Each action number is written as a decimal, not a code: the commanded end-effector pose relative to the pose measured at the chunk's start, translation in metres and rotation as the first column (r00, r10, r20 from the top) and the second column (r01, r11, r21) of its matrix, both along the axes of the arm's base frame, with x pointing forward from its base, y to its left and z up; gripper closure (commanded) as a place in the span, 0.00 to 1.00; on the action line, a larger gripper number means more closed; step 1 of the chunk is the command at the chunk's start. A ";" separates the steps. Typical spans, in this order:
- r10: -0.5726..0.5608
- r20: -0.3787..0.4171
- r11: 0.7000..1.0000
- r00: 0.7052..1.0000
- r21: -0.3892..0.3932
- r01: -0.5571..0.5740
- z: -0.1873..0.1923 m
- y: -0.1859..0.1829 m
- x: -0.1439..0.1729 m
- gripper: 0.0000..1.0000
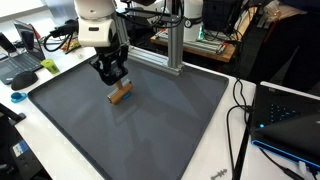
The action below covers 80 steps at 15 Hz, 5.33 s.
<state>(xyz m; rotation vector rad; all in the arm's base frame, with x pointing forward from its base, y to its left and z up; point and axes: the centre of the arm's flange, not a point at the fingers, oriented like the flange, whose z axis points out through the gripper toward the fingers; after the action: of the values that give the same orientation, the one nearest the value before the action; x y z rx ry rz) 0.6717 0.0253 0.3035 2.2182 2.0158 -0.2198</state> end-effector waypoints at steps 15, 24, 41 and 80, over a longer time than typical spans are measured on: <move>-0.022 0.009 1.000 1.000 -0.022 0.022 -0.023 -0.003 -0.007 0.78; -0.023 0.001 0.998 1.000 -0.053 0.023 -0.031 -0.010 -0.009 0.78; 0.012 -0.005 1.000 1.000 -0.019 -0.012 -0.019 0.021 -0.016 0.78; -0.021 0.008 0.994 1.000 -0.110 0.021 -0.042 0.007 -0.014 0.78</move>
<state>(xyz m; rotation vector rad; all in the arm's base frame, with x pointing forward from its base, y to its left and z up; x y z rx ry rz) 0.6658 0.0428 0.2974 2.1883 1.9519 -0.2618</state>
